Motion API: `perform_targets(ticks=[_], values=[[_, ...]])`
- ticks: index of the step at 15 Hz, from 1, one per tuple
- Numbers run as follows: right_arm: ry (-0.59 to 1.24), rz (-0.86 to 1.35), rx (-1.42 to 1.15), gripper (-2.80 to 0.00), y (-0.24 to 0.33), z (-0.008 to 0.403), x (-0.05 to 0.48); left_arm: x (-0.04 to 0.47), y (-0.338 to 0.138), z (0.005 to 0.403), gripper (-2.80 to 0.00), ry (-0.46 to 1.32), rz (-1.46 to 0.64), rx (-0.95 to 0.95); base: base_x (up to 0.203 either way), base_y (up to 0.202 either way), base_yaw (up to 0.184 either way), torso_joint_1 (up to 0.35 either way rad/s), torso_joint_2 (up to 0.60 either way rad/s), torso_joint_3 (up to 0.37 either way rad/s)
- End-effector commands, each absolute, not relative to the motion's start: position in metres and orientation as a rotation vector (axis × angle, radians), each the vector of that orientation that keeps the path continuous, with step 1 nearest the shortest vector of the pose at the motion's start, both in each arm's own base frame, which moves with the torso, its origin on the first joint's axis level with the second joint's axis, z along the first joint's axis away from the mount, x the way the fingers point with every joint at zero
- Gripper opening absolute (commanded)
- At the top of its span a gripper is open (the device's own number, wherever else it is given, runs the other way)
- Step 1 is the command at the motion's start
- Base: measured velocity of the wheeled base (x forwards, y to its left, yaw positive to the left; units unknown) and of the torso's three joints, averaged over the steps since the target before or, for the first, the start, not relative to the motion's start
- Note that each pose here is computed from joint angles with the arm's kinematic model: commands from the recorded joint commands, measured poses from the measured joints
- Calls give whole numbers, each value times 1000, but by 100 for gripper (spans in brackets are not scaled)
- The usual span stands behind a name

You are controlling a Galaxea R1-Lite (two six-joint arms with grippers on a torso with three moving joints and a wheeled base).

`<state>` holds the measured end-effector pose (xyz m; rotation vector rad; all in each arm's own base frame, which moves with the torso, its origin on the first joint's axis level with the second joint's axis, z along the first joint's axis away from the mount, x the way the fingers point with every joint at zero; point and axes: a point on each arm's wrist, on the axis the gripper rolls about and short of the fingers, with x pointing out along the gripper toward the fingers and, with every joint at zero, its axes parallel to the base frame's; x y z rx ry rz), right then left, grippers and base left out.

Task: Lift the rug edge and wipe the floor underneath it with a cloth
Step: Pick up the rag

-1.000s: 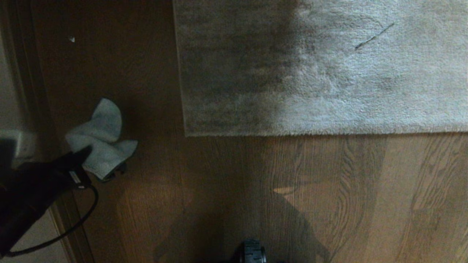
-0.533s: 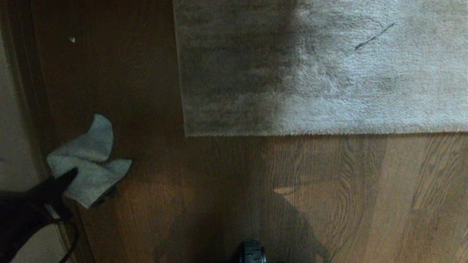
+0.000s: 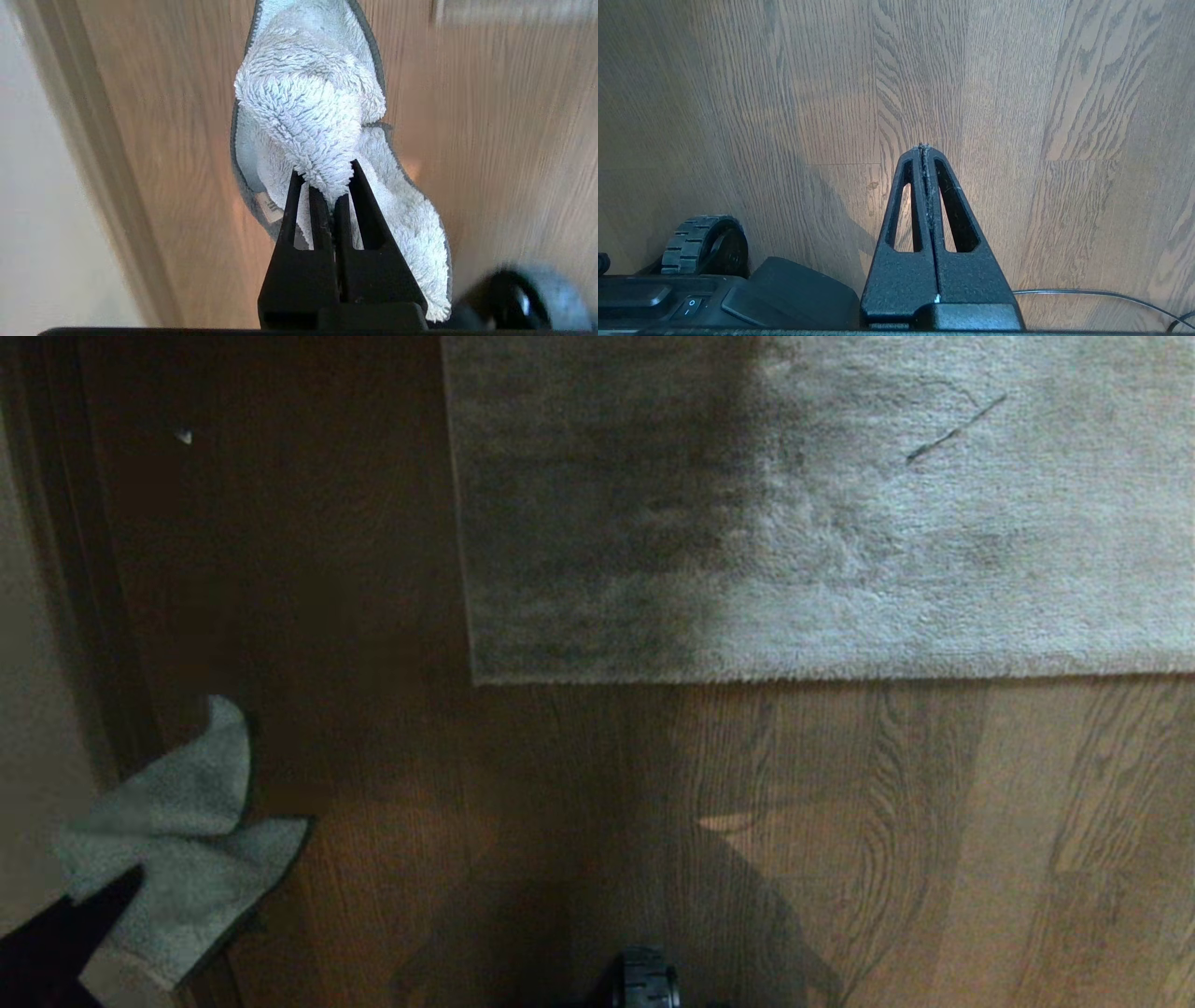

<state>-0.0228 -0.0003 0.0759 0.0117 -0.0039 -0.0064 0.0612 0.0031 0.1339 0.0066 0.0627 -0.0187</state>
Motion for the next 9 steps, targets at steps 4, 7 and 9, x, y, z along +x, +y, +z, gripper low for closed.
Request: perform_targets(ticks=[4,7,9], values=[[-3,-6,12,-280,0,76,-23,20,-1,120,-280,13,-19,53,0,0,0,0,0,0],[-3,-6,12,-280,0,76,-23,5,-2,102,-280,74,-35,49,0,0,0,0,0,0],[-3,-6,12,-280,0,76,-23,-3,-2,92,-280,91,-63,49,0,0,0,0,0,0]])
